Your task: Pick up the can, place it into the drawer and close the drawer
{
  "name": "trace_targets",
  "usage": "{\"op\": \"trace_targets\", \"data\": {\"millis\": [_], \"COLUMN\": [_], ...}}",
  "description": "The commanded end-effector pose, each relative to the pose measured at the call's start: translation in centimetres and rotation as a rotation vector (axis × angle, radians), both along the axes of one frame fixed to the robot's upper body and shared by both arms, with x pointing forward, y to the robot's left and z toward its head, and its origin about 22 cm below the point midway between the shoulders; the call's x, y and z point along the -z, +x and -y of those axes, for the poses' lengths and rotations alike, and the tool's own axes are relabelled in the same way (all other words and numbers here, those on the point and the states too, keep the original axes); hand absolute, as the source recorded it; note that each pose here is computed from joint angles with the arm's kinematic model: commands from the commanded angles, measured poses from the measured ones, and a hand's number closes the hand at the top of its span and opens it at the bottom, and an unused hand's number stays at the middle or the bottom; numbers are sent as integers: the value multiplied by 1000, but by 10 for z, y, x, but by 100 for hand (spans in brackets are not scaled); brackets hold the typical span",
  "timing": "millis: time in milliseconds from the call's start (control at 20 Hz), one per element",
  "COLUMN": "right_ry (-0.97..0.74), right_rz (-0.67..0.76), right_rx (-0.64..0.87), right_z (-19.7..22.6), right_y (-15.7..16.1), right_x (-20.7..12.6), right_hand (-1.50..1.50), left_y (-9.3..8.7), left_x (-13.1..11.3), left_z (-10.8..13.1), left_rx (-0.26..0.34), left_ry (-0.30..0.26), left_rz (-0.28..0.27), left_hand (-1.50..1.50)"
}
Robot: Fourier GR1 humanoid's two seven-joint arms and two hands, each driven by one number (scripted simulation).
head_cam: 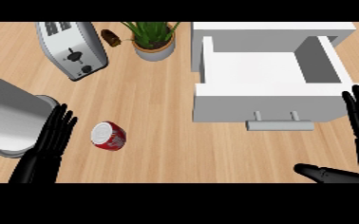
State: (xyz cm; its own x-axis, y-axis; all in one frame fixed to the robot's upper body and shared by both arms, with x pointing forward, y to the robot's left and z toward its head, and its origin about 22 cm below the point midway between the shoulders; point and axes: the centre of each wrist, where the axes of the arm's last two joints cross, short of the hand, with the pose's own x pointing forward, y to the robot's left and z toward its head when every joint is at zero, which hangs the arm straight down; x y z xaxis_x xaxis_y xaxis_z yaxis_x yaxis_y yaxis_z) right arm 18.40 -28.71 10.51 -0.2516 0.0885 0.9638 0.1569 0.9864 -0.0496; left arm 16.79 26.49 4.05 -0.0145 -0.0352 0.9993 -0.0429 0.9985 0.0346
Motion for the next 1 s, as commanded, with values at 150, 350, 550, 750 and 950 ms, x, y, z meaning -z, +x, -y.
{"op": "trace_targets", "data": {"millis": [150, 350, 550, 750, 950], "right_ry": [-2, 3, -11, 1, -6], "right_rz": [-1, 19, -6, -7, 2], "right_rx": [14, -1, 10, 16, 14], "right_z": [4, 5, 19, -2, 5], "right_y": [-11, -20, -24, -24, -11], "right_x": [-5, -3, -15, -17, -35], "right_hand": [-150, -150, -150, -150, -150], "left_y": [-3, 5, 7, 29, 11], "left_x": [36, 85, 94, 112, 126], "left_z": [-4, -11, -4, -34, -5], "left_rx": [-7, -76, -89, -102, -77], "left_ry": [18, 27, 35, 15, 24], "left_rz": [-31, -34, -57, -71, -104], "left_hand": [-150, -150, -150, -150, -150]}}
